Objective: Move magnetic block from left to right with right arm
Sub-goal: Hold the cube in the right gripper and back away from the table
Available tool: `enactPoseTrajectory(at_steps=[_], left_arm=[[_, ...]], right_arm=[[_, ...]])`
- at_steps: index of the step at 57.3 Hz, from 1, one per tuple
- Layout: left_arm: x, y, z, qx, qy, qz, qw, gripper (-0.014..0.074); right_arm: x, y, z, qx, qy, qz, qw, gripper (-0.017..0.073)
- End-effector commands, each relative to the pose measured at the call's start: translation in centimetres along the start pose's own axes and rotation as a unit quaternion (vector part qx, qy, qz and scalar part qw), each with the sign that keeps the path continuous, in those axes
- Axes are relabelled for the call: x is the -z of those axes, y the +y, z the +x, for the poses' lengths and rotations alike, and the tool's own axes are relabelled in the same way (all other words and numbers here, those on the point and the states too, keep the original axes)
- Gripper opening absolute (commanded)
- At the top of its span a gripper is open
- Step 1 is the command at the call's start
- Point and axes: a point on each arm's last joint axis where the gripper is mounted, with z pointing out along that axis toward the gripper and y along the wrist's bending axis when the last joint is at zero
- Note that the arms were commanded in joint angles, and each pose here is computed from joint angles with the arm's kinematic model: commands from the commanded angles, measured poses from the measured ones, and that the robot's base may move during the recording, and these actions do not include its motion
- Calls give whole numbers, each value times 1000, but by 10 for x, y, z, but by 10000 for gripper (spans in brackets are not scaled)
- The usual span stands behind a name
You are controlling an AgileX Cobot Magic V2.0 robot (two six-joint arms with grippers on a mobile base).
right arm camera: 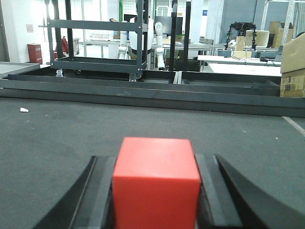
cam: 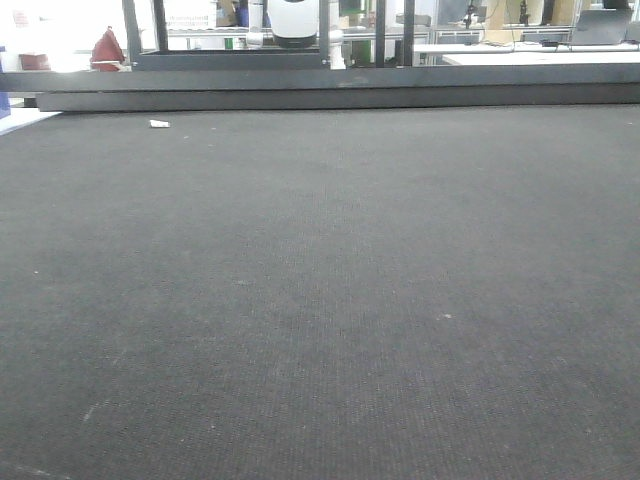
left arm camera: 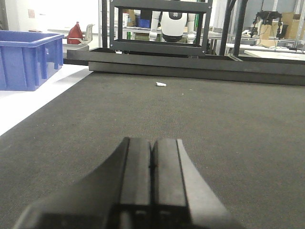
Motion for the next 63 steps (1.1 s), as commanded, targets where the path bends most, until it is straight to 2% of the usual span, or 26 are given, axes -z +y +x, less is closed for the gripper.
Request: enactPoseTrajectory(at_steps=[1, 63], left_arm=[[1, 1, -6, 2, -45, -2, 999, -126], [1, 1, -6, 2, -45, -2, 999, -126]], right_arm=[[1, 0, -17, 4, -56, 2, 998, 223], [1, 0, -17, 4, -56, 2, 998, 223]])
